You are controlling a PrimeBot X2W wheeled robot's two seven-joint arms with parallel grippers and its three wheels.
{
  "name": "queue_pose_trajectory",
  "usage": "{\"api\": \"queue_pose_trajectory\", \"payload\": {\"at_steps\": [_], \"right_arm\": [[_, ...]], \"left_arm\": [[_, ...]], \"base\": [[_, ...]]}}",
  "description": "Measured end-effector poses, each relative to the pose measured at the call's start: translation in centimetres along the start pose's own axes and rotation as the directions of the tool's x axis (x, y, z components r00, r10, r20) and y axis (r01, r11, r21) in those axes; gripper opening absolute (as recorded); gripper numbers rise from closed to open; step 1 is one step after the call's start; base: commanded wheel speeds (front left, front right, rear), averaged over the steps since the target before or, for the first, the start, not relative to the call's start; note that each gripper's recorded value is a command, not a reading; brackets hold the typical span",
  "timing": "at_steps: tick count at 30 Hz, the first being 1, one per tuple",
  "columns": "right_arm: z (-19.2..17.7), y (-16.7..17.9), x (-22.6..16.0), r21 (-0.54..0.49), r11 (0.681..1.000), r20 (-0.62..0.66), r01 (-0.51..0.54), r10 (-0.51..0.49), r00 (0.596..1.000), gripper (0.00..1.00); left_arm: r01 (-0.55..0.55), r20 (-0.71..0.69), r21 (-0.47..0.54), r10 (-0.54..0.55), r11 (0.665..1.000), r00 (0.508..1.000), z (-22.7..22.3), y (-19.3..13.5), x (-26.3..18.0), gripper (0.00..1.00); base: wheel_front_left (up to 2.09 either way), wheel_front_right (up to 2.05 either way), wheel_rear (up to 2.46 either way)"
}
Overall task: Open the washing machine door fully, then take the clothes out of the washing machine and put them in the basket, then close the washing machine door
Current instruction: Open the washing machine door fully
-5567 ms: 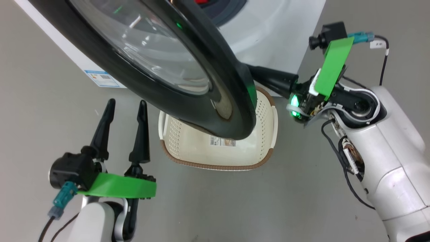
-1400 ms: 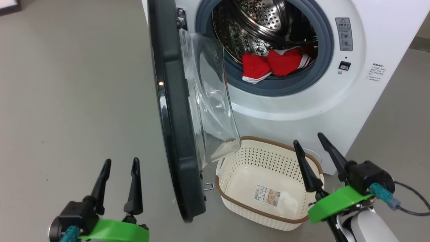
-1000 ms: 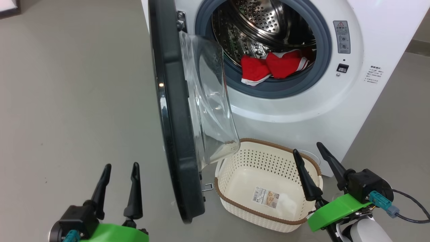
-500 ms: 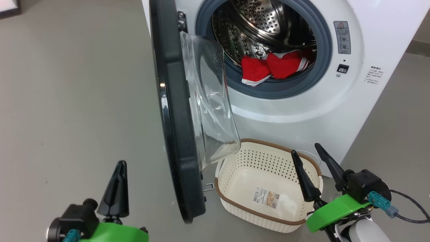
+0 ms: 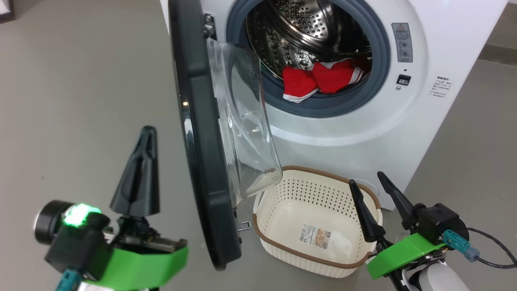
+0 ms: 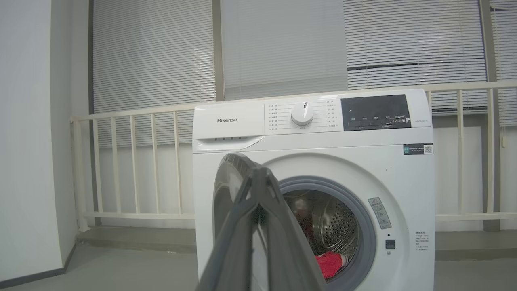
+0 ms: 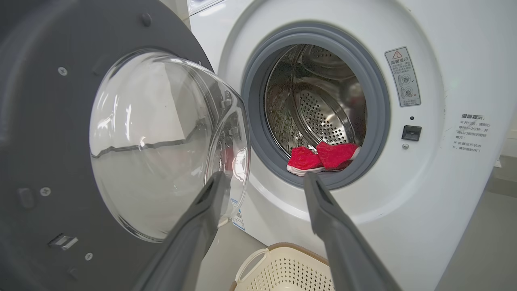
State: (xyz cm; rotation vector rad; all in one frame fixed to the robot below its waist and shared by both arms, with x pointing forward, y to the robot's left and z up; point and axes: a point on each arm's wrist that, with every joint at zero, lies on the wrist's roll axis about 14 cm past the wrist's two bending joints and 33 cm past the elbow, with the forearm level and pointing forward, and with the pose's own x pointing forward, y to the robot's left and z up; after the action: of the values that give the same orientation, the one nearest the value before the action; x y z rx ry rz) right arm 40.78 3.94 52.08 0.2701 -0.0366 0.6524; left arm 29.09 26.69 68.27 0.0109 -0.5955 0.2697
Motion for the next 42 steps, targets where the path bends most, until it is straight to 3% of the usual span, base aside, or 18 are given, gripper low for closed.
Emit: {"api": "queue_pose_trajectory", "payload": {"at_steps": [9,18,25,32,42], "right_arm": [[0.3,-1.2,-0.5,0.000,0.999,0.010,0.036,-0.036,0.999,1.00],[-0.5,-2.3,-0.7,0.006,0.998,-0.006,0.062,-0.062,0.998,1.00],[-0.8,-2.9,-0.5,0.005,0.997,-0.010,0.073,-0.073,0.997,1.00],[-1.2,-3.1,-0.4,0.011,0.997,-0.019,0.075,-0.075,0.997,1.00],[-1.5,-2.4,-0.1,0.011,0.999,-0.031,0.054,-0.053,0.998,1.00]], "left_arm": [[0.203,0.034,-0.054,-0.201,0.978,0.979,2.4,-6.6,0.7,0.00],[0.307,-0.140,-0.172,-0.332,0.936,0.933,-2.3,-10.8,-0.4,0.00],[0.293,-0.313,-0.218,-0.351,0.931,0.882,-7.4,-11.6,-2.2,0.00],[0.246,-0.447,-0.208,-0.316,0.947,0.837,-11.4,-10.4,-4.1,0.00],[0.167,-0.503,-0.169,-0.231,0.971,0.833,-12.6,-7.6,-5.0,0.00]], "base": [[0.00,0.00,0.00],[0.00,0.00,0.00],[0.00,0.00,0.00],[0.00,0.00,0.00],[0.00,0.00,0.00]]}}
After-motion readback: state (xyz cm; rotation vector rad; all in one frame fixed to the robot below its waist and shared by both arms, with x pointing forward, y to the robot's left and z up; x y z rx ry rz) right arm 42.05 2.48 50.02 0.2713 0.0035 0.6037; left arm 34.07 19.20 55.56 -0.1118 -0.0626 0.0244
